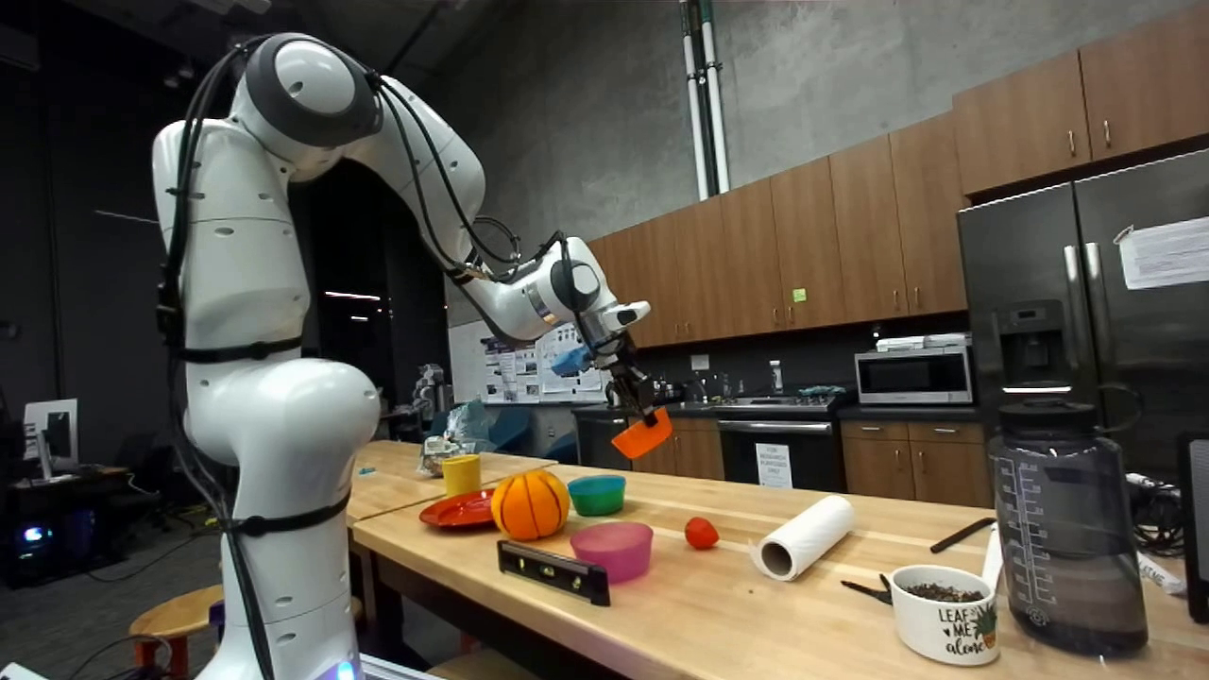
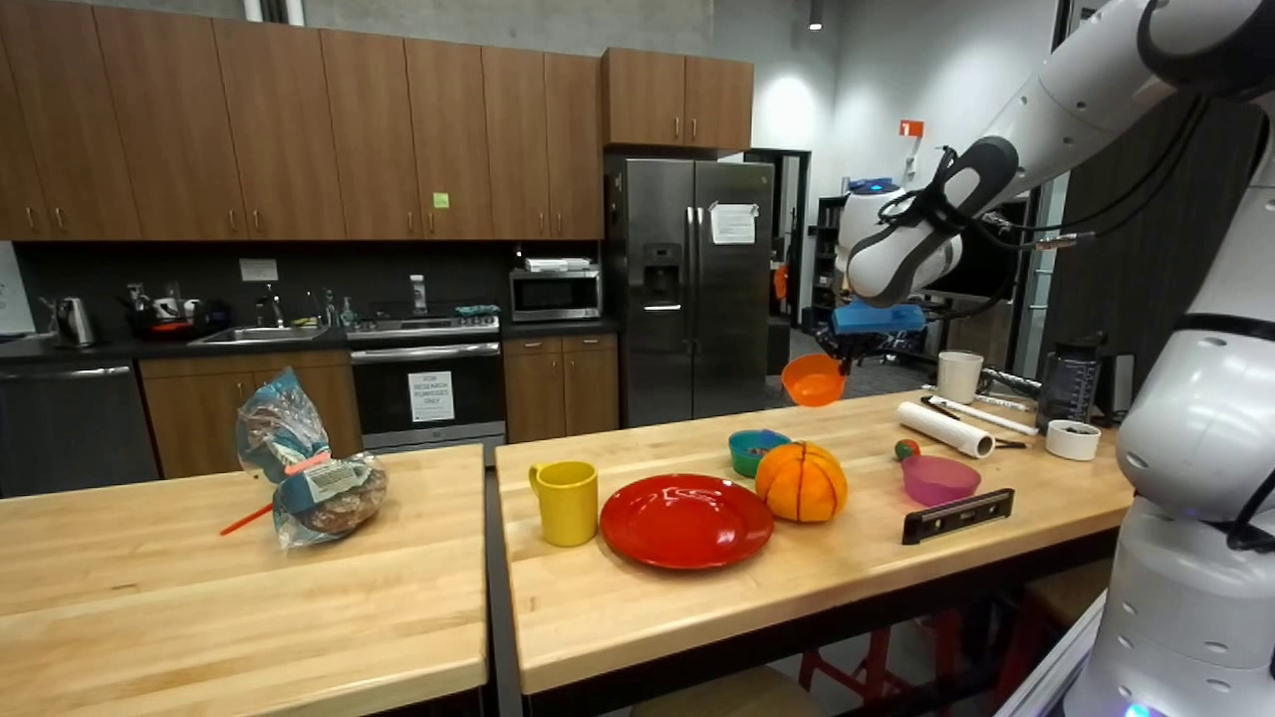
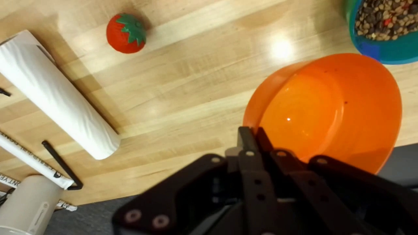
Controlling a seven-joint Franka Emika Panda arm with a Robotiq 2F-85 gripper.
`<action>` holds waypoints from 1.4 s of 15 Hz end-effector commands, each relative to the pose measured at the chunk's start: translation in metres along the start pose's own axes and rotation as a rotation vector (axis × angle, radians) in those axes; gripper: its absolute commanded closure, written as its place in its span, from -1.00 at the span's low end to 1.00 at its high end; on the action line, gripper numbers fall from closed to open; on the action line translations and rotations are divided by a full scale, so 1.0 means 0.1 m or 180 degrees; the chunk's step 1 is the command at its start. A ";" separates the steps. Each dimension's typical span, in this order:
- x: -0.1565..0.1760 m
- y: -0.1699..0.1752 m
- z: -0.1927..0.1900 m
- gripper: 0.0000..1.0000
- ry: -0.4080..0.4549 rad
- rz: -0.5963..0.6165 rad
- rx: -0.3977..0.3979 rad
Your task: Pour the objects in the orange bowl into the green bowl.
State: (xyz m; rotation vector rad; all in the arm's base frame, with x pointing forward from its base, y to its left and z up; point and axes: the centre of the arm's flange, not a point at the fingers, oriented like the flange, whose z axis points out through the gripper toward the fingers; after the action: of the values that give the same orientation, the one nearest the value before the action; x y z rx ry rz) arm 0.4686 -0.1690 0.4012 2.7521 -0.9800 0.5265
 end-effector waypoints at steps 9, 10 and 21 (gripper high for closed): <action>0.59 0.26 0.84 0.98 -0.0798 -0.0194 0.0000; 0.61 0.27 0.91 0.98 -0.0869 -0.0221 0.0042; 0.77 0.61 1.44 0.98 -0.1287 -0.0468 0.0352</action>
State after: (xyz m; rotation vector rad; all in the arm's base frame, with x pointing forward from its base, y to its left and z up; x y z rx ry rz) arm 0.5190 -0.2813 0.3055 3.0163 -0.8673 0.0372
